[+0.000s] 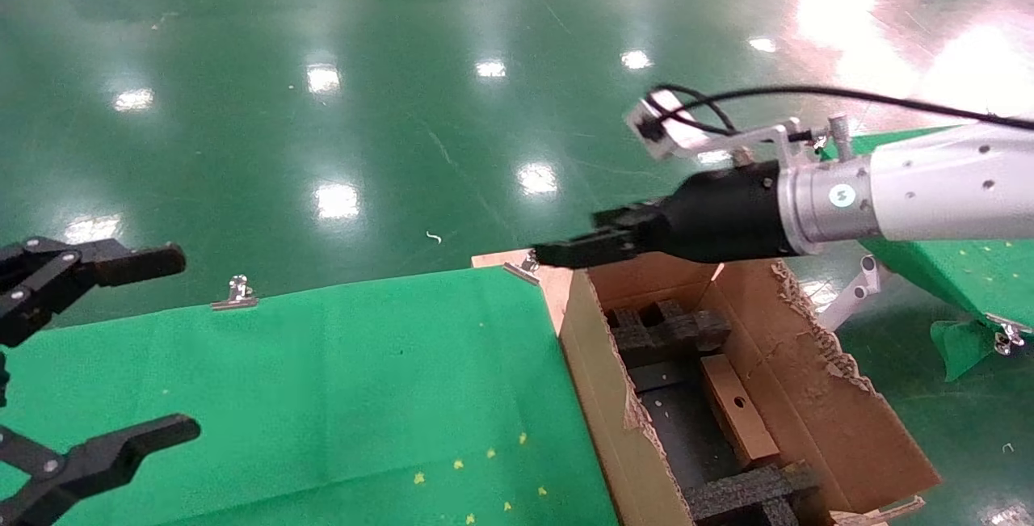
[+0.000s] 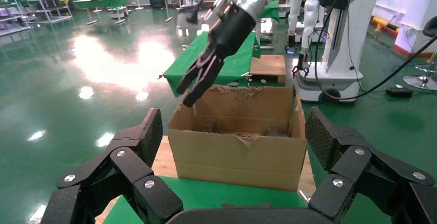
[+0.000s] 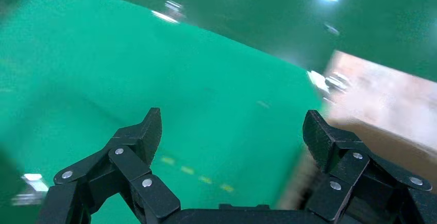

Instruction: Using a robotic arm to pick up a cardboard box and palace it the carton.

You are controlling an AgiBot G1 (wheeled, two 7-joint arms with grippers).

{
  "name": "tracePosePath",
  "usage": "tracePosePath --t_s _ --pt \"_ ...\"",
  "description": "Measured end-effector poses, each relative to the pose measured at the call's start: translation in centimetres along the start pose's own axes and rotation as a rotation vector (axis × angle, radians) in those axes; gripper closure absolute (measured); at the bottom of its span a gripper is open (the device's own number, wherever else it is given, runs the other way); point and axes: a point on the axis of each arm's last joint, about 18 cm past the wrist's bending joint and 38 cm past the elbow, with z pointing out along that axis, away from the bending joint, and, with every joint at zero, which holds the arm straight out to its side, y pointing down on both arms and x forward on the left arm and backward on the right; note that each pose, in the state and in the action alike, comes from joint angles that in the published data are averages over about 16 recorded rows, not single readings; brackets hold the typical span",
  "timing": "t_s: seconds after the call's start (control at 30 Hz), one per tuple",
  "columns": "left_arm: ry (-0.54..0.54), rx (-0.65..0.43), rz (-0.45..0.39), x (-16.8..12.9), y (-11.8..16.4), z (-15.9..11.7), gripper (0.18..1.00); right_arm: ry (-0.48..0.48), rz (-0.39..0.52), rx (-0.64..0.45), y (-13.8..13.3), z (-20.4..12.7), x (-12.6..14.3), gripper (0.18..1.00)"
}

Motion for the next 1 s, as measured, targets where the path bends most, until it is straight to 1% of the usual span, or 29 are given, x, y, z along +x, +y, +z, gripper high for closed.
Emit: tracePosePath --t_s 0.5,1.0 --pt "0.0 0.0 0.0 0.0 0.0 0.0 0.184 -0.211 -0.132 0.05 0.5 0.6 -3.5 0.178" --pt "0.0 0.0 0.0 0.0 0.0 0.0 0.184 -0.41 -0.281 0.174 1.3 -0.2 -6.5 0.178"
